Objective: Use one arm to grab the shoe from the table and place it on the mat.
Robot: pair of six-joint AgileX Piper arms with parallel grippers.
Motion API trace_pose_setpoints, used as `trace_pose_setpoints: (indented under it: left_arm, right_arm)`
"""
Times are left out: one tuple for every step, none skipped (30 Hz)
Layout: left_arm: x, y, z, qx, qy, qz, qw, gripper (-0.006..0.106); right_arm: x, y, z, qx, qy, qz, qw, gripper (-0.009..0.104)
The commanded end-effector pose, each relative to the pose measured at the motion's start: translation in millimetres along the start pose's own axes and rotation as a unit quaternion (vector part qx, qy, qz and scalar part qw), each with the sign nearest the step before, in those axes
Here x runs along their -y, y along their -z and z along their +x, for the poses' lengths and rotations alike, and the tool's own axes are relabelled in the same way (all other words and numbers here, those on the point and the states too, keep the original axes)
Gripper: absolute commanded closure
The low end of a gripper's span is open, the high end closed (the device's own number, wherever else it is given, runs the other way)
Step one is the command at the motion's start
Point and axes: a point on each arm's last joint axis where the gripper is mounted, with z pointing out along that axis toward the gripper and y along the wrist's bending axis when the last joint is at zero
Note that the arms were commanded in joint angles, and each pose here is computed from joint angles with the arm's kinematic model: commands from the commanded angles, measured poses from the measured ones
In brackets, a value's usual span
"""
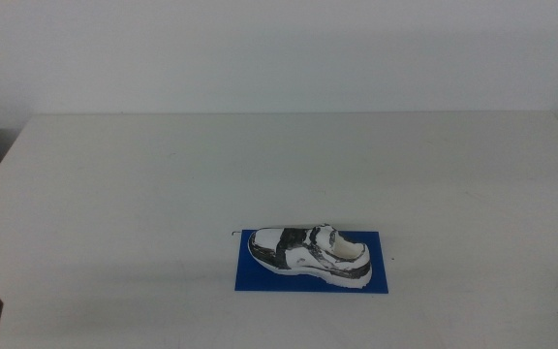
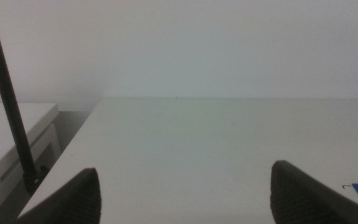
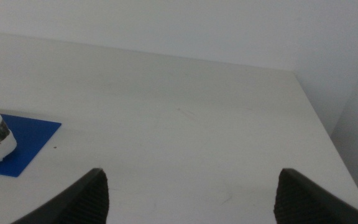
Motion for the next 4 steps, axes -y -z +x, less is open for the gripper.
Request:
trace_pose_setpoints:
  left_arm:
    - [0.0, -0.2, -5.6, 0.037, 0.013, 0.002, 0.999, 0.007]
    - [0.0, -0.2, -5.6, 0.037, 0.013, 0.002, 0.999, 0.007]
    - [0.0, -0.2, -5.6, 0.037, 0.013, 0.002, 0.999, 0.007]
    - [0.0, -0.2, -5.6, 0.037, 0.013, 0.002, 0.999, 0.007]
  right_arm:
    - [0.8, 0.6, -9.2, 0.043, 0.016, 0.004, 0.999, 0.017]
    - [0.7, 0.2, -7.9, 0.042, 0.016, 0.004, 0.999, 0.017]
    - [0.6, -0.4, -5.6, 0.038, 0.016, 0.004, 0.999, 0.017]
    - [0.5, -0.6, -4.0, 0.032, 0.017, 0.004, 0.999, 0.017]
